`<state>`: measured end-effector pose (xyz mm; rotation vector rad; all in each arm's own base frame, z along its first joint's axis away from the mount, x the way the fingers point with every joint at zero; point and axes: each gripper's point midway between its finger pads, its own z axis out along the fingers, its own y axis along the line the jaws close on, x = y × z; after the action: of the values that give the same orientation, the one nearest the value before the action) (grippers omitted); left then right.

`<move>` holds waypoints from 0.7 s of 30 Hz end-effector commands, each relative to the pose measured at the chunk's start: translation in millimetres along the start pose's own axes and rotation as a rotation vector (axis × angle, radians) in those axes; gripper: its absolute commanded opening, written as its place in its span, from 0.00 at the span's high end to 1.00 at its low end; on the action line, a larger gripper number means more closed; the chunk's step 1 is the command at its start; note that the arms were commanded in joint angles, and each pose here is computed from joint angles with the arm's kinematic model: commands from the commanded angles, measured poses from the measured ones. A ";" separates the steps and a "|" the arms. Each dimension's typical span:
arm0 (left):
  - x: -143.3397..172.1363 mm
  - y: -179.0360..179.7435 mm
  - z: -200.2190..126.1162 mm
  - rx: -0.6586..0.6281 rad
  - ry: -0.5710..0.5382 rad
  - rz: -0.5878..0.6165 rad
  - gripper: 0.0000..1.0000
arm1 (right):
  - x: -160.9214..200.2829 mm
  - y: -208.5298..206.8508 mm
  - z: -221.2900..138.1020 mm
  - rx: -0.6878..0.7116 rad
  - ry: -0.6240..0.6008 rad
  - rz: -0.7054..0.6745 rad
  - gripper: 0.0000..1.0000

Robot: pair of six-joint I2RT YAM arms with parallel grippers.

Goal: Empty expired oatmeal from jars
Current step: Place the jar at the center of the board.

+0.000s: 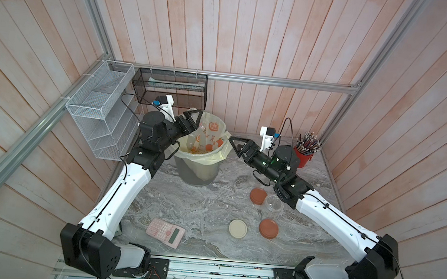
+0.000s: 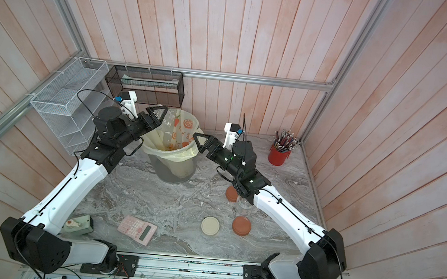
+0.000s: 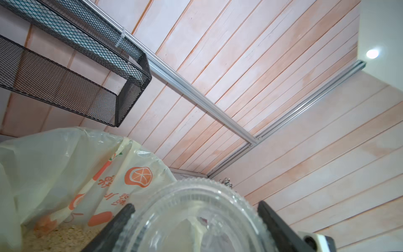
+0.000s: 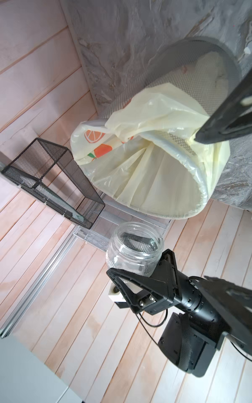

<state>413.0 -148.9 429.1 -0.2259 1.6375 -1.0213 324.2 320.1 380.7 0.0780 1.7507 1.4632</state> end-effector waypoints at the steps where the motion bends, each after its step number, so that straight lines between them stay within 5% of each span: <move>1: -22.7 -37.8 -22.5 0.154 -0.125 -0.171 0.90 | -7.3 34.0 -7.9 -0.133 -0.072 0.033 0.02; 21: 31.3 -45.8 -83.3 0.194 -0.298 -0.748 0.91 | 52.0 67.0 25.4 -0.228 -0.185 0.173 0.02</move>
<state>322.2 -168.9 419.6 -0.7632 1.3267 -1.5452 276.3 386.2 387.2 0.2157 1.5379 1.6822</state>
